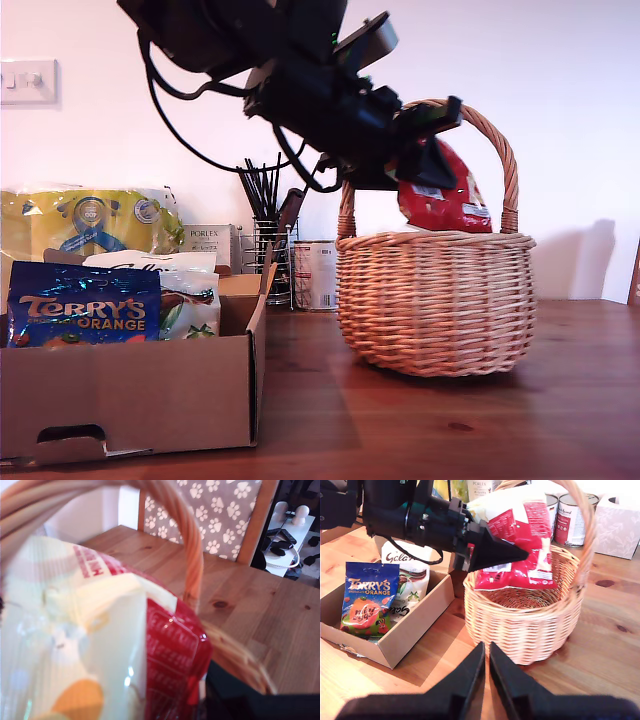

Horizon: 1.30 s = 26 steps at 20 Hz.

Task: Move the bags of Easter eggs from the cardboard box on the left into the woven basket on the right side.

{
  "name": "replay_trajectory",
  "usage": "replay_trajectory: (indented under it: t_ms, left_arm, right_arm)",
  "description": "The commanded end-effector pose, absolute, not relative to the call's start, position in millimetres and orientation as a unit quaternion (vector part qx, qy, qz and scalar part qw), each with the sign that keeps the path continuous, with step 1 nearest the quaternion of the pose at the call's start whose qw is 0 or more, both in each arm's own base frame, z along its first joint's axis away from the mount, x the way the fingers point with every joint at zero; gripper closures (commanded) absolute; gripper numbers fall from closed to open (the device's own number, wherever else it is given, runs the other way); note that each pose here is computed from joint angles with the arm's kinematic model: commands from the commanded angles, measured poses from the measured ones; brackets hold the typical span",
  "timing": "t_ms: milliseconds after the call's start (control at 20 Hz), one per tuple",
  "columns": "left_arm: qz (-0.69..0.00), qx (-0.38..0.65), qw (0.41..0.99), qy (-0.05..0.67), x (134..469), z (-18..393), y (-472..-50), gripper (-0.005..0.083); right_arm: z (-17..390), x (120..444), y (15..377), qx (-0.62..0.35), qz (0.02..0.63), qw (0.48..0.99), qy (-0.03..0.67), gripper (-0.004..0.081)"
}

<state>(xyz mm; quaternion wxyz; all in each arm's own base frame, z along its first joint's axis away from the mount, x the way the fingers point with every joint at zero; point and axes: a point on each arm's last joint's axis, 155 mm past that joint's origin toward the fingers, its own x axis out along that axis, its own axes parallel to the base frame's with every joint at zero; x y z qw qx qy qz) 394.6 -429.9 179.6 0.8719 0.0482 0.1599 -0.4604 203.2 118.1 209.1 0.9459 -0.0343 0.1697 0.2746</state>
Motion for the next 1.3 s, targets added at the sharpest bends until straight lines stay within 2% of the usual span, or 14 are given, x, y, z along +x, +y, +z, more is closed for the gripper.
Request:
replay_trajectory:
  t_ms: [0,200,400,650,750,850,1050,1250]
  left_arm:
    - [-0.456,0.047,0.874,0.163,401,172,-432,0.0608]
    - [-0.444,0.049,0.88,0.159,404,173,-432,0.0596]
    - [-0.429,0.052,0.889,0.151,407,172,-433,0.0355]
    - [-0.428,0.053,0.889,0.151,405,172,-435,0.0352]
    - [-0.427,0.055,0.889,0.154,405,171,-435,0.04]
    - [-0.426,0.059,0.887,0.167,402,168,-432,0.0507]
    - [-0.439,0.091,0.868,0.214,379,167,-420,0.0798]
    - [-0.445,0.132,0.85,0.25,348,181,-399,0.0796]
  right_arm:
    - [204,204,118,-0.033,0.273,0.946,0.172,0.0782]
    - [204,204,118,-0.033,0.273,0.946,0.172,0.0782]
    - [205,202,122,-0.031,0.285,0.943,0.171,0.0782]
    - [205,201,123,-0.03,0.29,0.941,0.172,0.0782]
    - [205,199,126,-0.028,0.297,0.939,0.171,0.0782]
    - [205,199,126,-0.028,0.298,0.938,0.172,0.0782]
    - [206,193,134,-0.023,0.322,0.931,0.172,0.0782]
    - [207,194,134,-0.022,0.324,0.931,0.169,0.0782]
